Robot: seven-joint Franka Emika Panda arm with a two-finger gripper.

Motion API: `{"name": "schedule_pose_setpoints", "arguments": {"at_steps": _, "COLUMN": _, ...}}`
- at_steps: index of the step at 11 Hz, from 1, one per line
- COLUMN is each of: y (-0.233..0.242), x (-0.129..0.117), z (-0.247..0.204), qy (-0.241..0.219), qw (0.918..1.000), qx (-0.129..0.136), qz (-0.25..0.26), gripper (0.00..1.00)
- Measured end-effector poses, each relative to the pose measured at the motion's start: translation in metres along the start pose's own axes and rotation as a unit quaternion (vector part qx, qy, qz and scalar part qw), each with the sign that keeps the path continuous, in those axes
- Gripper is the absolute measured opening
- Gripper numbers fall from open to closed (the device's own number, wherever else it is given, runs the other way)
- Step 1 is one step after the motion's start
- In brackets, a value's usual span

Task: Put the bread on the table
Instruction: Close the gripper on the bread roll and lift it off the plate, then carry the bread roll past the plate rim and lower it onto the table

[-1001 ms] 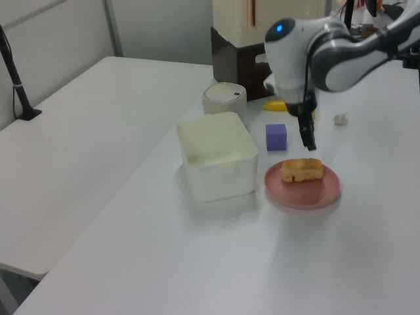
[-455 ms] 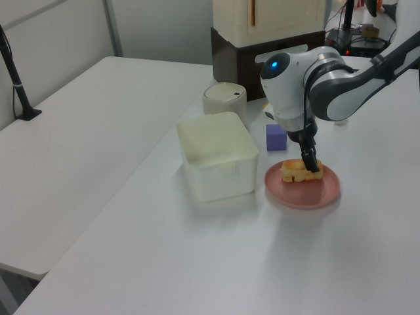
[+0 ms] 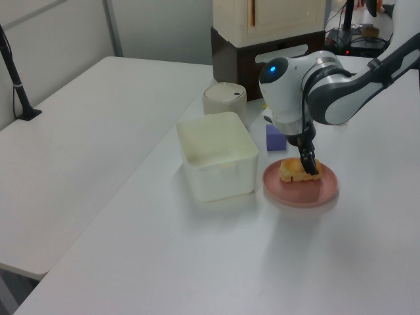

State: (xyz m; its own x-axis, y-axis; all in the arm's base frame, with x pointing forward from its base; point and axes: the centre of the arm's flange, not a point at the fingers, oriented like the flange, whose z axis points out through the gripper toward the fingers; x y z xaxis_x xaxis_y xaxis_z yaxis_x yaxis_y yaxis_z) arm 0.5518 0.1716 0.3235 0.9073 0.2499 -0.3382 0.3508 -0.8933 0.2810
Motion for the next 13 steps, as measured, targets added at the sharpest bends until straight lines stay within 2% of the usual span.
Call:
{"name": "schedule_pose_setpoints", "arguments": {"at_steps": 1, "y": -0.002, "x": 0.003, "z": 0.007, "qy": -0.006, "qw": 1.0000, "qx": -0.002, "qz": -0.003, "gripper": 0.67}}
{"name": "schedule_pose_setpoints", "arguments": {"at_steps": 3, "y": -0.003, "x": 0.006, "z": 0.015, "qy": -0.012, "qw": 0.9998, "qx": -0.009, "qz": -0.013, "gripper": 0.56}}
{"name": "schedule_pose_setpoints", "arguments": {"at_steps": 4, "y": -0.003, "x": 0.006, "z": 0.015, "qy": -0.011, "qw": 0.9998, "qx": -0.009, "qz": -0.015, "gripper": 0.40}}
{"name": "schedule_pose_setpoints", "arguments": {"at_steps": 5, "y": -0.003, "x": 0.006, "z": 0.013, "qy": -0.009, "qw": 0.9998, "qx": -0.009, "qz": -0.015, "gripper": 0.19}}
{"name": "schedule_pose_setpoints", "arguments": {"at_steps": 6, "y": -0.003, "x": 0.007, "z": 0.011, "qy": -0.007, "qw": 0.9998, "qx": -0.009, "qz": -0.015, "gripper": 0.12}}
{"name": "schedule_pose_setpoints", "arguments": {"at_steps": 10, "y": 0.019, "x": 0.003, "z": -0.033, "qy": 0.023, "qw": 0.9997, "qx": -0.005, "qz": 0.008, "gripper": 0.11}}
{"name": "schedule_pose_setpoints", "arguments": {"at_steps": 13, "y": 0.084, "x": -0.025, "z": -0.057, "qy": 0.021, "qw": 0.9991, "qx": 0.009, "qz": 0.036, "gripper": 0.11}}
